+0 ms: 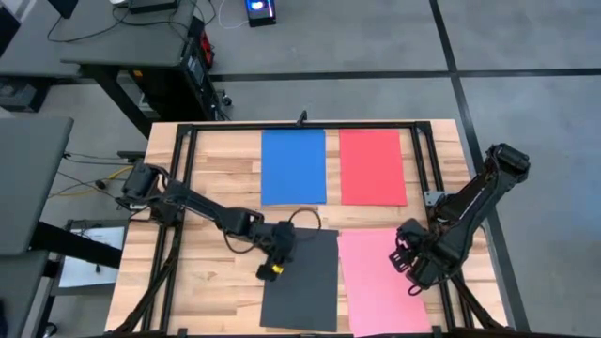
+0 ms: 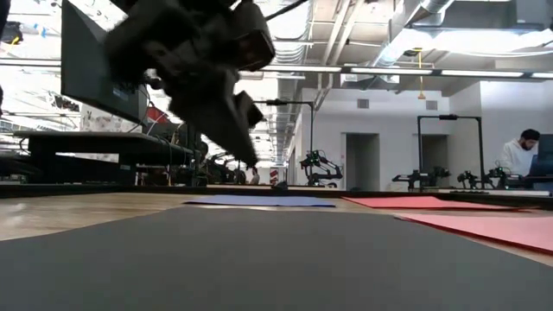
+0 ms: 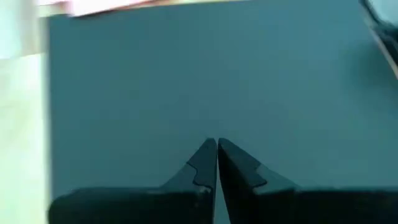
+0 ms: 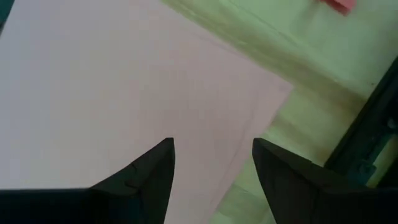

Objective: Organize paper
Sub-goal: Adjust the stacked colored papers

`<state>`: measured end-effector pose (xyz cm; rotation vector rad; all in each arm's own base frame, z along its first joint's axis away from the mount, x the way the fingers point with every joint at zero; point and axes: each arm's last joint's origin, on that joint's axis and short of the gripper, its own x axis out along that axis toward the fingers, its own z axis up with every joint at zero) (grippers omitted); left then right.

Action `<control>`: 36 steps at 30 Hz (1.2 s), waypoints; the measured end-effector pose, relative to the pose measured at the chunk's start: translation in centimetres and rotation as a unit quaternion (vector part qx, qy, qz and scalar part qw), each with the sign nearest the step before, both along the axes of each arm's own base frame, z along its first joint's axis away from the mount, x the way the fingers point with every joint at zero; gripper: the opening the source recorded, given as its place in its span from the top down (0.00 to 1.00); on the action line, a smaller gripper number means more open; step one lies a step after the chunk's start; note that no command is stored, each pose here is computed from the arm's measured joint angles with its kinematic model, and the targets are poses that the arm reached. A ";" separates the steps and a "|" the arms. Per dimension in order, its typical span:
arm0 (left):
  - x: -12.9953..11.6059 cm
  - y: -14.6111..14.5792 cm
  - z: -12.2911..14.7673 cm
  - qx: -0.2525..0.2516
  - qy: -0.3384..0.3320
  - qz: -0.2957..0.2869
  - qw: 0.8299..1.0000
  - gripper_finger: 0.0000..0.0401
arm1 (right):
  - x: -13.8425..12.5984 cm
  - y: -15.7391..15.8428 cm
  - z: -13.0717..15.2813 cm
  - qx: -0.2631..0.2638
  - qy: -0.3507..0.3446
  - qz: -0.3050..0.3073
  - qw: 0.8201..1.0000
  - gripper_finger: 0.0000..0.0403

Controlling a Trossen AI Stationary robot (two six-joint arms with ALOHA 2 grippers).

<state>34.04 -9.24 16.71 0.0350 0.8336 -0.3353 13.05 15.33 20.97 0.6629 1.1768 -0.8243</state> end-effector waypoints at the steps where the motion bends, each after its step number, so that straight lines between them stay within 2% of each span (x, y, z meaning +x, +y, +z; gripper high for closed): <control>1: -0.2 -0.4 0.0 0.004 0.002 -0.011 1.000 1.00 | 0.1 -0.1 0.0 -0.002 0.000 -0.001 1.000 0.49; 3: -0.6 -1.2 -0.3 0.020 0.014 -0.026 0.999 1.00 | 0.4 -0.4 0.0 -0.004 0.002 0.002 1.000 0.49; 8: -1.3 -1.4 -0.7 0.066 0.041 -0.005 0.997 1.00 | 1.0 -0.8 0.0 -0.008 0.006 0.017 1.000 0.49; 14: -2.4 -1.0 -2.1 0.073 0.080 0.011 0.994 1.00 | 1.5 -1.3 0.0 -0.011 0.010 0.027 1.000 0.49; 28: -3.7 0.1 -3.7 0.061 0.112 0.045 0.991 1.00 | 2.2 -1.7 0.0 -0.024 -0.007 0.035 0.999 0.49; 36: -4.1 0.5 -3.9 0.083 0.135 0.096 0.983 1.00 | 2.2 -1.7 0.0 -0.024 -0.008 0.035 0.999 0.49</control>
